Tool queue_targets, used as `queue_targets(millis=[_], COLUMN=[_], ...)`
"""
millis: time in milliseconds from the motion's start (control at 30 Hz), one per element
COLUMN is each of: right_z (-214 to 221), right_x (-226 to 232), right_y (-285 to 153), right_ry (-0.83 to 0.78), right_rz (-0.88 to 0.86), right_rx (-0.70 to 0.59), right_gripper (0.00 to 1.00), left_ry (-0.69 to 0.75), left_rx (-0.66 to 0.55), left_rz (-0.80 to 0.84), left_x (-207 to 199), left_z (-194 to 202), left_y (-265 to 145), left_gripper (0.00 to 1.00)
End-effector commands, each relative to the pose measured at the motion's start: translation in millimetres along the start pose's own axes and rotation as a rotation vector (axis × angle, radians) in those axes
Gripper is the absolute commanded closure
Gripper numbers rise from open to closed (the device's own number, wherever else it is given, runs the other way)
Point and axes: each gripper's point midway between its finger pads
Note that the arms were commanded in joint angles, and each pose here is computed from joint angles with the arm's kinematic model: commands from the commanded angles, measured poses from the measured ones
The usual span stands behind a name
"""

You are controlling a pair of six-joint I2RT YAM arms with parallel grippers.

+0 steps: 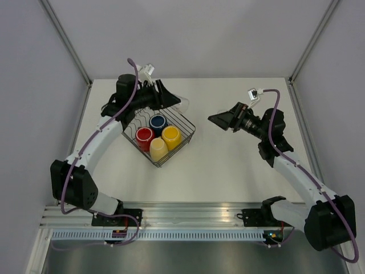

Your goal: Unload the cups from the dish rack

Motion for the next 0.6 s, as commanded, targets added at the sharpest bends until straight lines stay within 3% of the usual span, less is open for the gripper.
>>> queue_targets(millis=[0,233,567], right_z=[4,37,52], right_x=[36,79,106], right_y=[17,31,34], right_ry=[-0.049,-0.117,-0.136], right_rz=[-0.157,-0.324,-0.407], right_rx=[-0.002,0.048,0.068], right_gripper=[0.02,0.08,0.28], left_ry=[0.006,-0.172,-0.316], left_rx=[-0.195,-0.244,-0.294], left_rz=[0.154,0.263,0.402], left_x=[-60,-84,-118], left_z=[-35,-1,11], left_y=[-27,-47,-78], left_gripper=[0.98,0.98,0.98])
Point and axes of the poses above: each gripper's point midway between its finger pads, its own y axis out along the fingers, its own x axis along the line the jaws close on, z = x × y, and after that the axes turned 11 degrees about y, right-handed
